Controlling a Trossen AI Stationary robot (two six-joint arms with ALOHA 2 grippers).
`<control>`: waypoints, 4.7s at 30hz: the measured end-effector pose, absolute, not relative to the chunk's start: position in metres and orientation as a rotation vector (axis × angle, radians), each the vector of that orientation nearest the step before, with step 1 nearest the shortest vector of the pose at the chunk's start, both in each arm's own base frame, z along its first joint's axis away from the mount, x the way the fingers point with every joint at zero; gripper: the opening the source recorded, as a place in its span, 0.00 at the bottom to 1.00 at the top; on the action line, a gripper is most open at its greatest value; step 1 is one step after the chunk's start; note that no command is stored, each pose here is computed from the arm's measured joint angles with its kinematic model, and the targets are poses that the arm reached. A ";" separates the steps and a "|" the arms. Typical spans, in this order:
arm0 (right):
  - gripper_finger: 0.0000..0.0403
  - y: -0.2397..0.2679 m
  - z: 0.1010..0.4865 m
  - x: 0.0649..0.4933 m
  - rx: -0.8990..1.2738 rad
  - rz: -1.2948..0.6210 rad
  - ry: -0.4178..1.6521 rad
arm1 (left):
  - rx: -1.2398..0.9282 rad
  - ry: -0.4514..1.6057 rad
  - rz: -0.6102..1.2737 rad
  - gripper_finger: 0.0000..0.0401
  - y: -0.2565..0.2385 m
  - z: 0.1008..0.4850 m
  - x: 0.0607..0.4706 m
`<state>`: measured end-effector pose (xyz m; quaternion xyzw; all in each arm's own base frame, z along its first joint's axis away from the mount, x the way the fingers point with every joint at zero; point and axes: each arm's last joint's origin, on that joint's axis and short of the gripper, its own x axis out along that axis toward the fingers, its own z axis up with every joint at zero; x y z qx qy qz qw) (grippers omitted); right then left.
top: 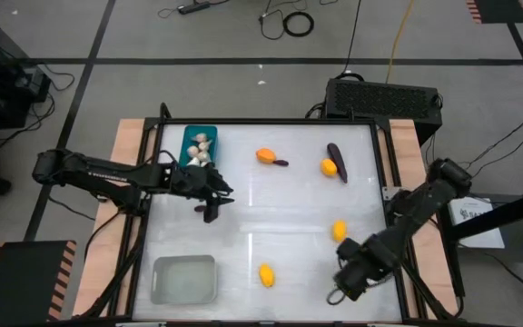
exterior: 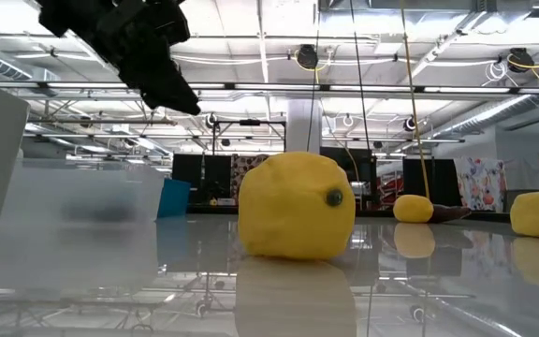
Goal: Sort produce into baskets
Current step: Put the eggplant into the transparent bin
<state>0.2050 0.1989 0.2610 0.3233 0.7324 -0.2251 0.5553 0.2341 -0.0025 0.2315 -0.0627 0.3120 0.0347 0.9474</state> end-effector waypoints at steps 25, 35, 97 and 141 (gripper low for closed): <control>0.50 0.221 0.175 0.154 0.695 -0.570 1.571 | -0.063 0.575 0.101 0.40 -0.022 0.239 0.231; 0.50 0.217 0.150 0.153 0.754 -0.517 1.521 | -0.052 0.573 0.135 0.40 -0.021 0.239 0.231; 0.03 0.043 0.195 0.406 0.411 -0.025 0.171 | 0.309 0.789 0.757 0.40 -0.001 0.224 0.202; 0.34 0.000 0.240 0.464 0.121 -0.018 0.684 | 0.379 0.836 0.848 0.40 0.001 0.220 0.194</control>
